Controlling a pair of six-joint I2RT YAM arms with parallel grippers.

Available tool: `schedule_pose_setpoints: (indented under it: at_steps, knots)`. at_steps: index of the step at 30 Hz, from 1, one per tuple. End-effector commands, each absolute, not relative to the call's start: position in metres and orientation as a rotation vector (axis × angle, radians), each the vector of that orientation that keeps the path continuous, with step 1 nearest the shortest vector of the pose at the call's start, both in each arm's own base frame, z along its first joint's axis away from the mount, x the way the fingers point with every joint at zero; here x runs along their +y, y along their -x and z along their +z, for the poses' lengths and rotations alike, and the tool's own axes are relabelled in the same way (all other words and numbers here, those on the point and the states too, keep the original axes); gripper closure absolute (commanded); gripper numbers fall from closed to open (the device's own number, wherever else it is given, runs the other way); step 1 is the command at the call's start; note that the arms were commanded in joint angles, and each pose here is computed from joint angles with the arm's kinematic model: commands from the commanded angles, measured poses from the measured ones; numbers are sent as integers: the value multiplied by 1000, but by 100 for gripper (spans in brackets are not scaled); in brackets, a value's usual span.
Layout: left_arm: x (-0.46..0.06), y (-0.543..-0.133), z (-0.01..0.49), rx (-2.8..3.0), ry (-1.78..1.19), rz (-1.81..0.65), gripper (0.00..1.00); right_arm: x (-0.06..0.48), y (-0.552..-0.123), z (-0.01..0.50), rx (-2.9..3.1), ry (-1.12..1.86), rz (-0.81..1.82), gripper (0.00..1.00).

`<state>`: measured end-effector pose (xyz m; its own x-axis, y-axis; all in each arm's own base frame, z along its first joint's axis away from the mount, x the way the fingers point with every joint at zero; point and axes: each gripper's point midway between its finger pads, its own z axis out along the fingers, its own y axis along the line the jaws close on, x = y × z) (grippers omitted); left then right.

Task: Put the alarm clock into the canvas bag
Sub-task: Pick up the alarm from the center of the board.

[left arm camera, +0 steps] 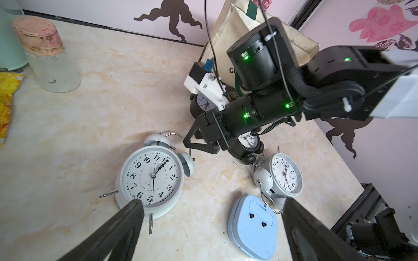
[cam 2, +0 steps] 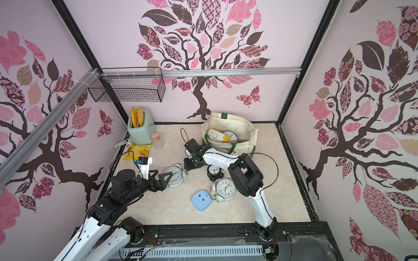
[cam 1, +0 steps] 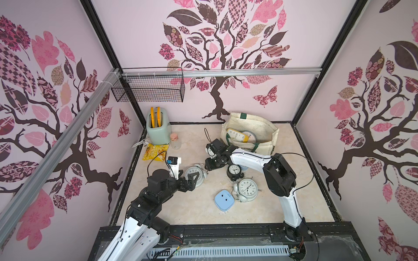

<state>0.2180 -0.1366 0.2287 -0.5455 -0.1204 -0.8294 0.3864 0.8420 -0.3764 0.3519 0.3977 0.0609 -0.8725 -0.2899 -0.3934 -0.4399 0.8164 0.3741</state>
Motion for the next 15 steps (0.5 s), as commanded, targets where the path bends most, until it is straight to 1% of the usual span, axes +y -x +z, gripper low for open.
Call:
schedule_pose_setpoints:
  at_steps: [1, 7, 15]
  knots:
    - [-141, -215, 230, 2016, -212, -712, 2, 402, -358, 42, 2718, 539, 629, 54]
    - [-142, -214, 233, 2003, -213, -723, 2, 408, -367, 30, 2738, 534, 595, 61]
    - [-140, -214, 235, 1988, -203, -724, 2, 412, -371, 23, 2756, 531, 591, 75]
